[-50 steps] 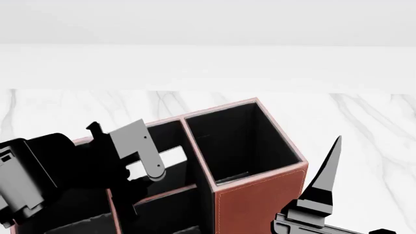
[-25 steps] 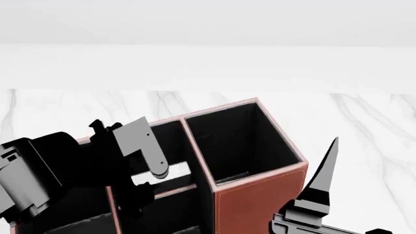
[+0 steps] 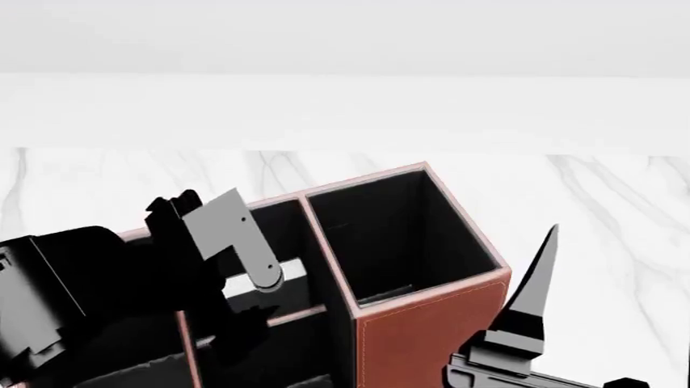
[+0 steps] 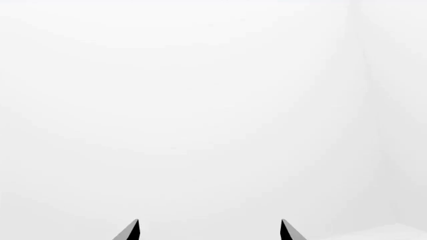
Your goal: Pick up the book and place it in the front compartment of the caddy.
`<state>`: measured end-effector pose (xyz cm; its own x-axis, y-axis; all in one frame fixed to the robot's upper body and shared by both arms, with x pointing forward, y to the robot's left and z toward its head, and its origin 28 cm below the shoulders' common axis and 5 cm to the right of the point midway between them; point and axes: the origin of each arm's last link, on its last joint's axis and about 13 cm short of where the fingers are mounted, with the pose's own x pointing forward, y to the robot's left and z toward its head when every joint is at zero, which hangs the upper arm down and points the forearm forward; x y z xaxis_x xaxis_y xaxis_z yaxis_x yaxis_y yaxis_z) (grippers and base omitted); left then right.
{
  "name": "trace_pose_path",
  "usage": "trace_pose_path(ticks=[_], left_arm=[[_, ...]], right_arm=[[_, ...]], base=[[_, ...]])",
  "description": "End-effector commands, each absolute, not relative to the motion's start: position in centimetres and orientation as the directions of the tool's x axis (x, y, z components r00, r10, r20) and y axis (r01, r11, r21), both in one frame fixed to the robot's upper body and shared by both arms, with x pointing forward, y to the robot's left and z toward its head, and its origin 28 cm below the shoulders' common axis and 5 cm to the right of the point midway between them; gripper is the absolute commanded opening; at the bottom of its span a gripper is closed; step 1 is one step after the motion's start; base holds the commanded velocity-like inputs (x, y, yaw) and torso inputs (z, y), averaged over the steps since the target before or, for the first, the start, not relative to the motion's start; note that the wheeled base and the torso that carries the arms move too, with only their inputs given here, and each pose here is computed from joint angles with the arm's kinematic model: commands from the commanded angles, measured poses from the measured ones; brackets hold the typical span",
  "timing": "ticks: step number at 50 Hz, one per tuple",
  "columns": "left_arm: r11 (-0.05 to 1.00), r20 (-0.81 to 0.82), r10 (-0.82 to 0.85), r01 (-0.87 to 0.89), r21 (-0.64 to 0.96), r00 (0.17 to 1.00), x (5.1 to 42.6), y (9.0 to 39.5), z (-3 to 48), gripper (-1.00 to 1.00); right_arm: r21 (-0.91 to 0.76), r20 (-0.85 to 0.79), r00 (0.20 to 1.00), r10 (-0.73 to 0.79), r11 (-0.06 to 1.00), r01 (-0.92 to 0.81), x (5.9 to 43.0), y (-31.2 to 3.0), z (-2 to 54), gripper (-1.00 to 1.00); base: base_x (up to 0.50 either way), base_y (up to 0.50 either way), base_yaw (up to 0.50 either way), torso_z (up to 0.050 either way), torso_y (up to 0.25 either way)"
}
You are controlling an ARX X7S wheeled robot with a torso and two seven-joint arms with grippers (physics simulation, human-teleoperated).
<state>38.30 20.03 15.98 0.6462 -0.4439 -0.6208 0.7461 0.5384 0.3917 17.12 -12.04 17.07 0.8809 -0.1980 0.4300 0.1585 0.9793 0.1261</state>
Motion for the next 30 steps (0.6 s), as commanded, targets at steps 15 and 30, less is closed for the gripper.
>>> trace_pose_path(ticks=[15, 30], left_arm=[[0.742, -0.233, -0.515, 0.565, 0.36, 0.825, 30.6, 20.0, 20.0, 1.0], [0.899, 0.268, -0.234, 0.103, 0.426, 0.935, 25.2, 20.4, 21.8, 1.0]], right_arm=[[0.112, 0.465, 0.87, -0.163, 0.986, 0.125, 17.1, -11.4, 17.7, 1.0], [0.113, 0.477, 0.864, -0.16, 0.986, 0.12, 16.8, -11.4, 18.0, 1.0]], base=[[0.0, 0.0, 0.0, 0.0, 0.0], [0.0, 0.0, 0.0, 0.0, 0.0]])
